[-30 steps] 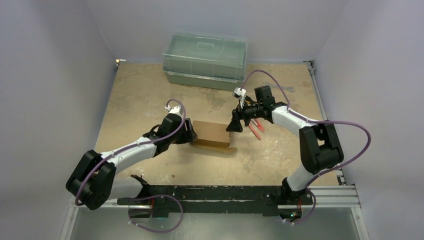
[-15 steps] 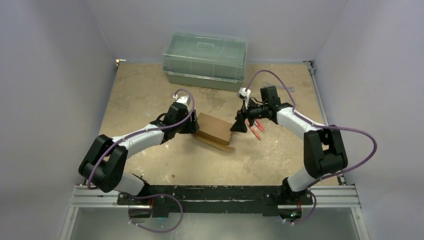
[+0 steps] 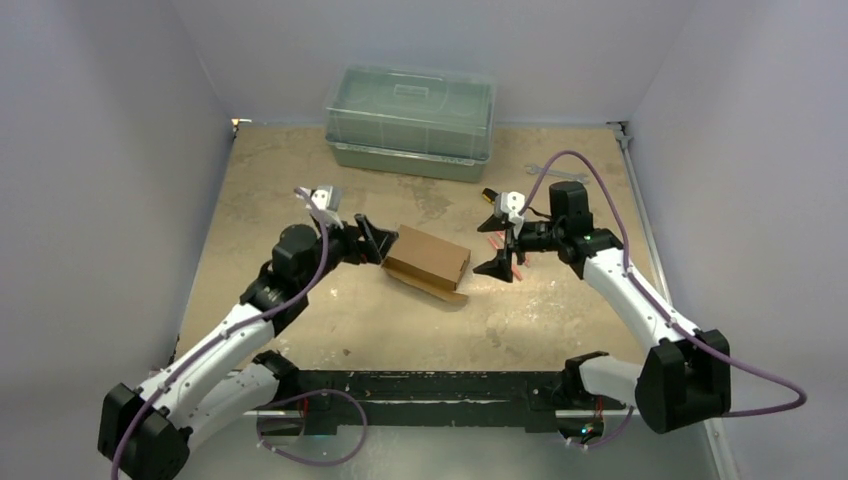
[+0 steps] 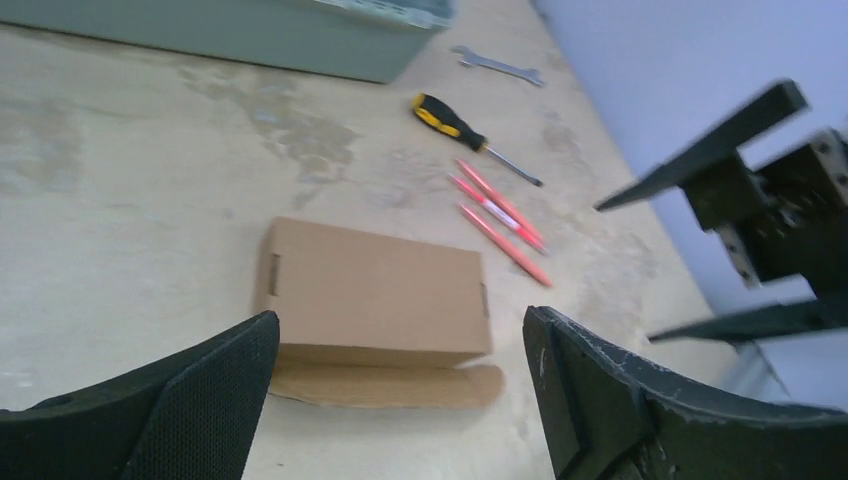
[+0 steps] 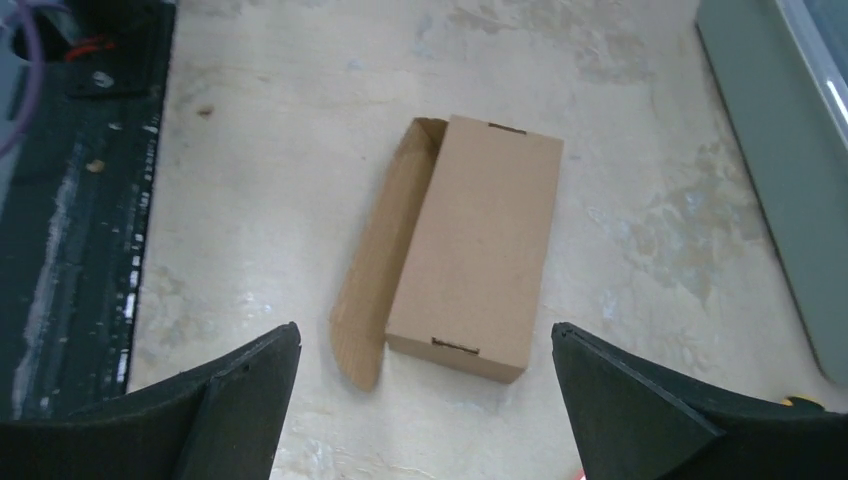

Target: Fold the paper box

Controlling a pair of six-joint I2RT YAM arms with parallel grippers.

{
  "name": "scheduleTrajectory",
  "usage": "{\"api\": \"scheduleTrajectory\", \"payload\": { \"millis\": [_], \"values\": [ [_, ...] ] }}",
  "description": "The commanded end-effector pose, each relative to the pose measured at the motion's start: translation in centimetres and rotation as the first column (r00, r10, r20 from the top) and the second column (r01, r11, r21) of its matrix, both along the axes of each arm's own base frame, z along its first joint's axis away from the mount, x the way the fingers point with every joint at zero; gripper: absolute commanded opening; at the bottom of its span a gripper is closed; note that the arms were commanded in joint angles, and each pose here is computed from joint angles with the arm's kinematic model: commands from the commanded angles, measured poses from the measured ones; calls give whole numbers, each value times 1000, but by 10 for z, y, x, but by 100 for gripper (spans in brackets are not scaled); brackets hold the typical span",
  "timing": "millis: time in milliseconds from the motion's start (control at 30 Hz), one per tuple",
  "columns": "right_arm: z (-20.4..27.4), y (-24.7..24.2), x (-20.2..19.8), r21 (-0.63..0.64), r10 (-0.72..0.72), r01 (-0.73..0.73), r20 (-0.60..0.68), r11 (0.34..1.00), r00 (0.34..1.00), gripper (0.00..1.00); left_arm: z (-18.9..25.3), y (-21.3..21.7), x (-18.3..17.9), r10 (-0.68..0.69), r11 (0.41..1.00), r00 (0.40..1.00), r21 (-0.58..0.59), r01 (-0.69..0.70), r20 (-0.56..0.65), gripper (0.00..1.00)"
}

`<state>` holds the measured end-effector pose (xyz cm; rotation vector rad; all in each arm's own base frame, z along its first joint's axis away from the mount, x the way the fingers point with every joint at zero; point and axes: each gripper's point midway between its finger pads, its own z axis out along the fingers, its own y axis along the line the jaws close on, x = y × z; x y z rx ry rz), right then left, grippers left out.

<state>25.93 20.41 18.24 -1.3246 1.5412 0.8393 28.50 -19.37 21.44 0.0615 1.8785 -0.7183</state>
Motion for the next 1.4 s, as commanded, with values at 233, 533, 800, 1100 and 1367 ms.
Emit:
{"api": "scheduleTrajectory", "payload": {
  "millis": [233,533,800,1100,1367],
  "values": [
    [-9,-14,-7,-30,103,-102,40,994,994,99,-29,-95,-94,-316,948,940,4,318,132,77],
    [-12,-15,-6,-35,97,-96,32,995,995,99,-75,-144,-114,-484,834,835,425,351,261,78],
    [-16,-15,-7,-33,101,-101,15,994,995,98,-100,-165,-92,-469,780,854,560,280,225,62],
    [-22,-14,-7,-36,105,-105,-12,994,994,98,-120,-184,-88,-507,747,833,596,295,223,58],
    [-25,-14,-7,-34,111,-112,-32,993,993,98,-137,-189,-77,-530,672,821,696,253,213,52]
  ]
}}
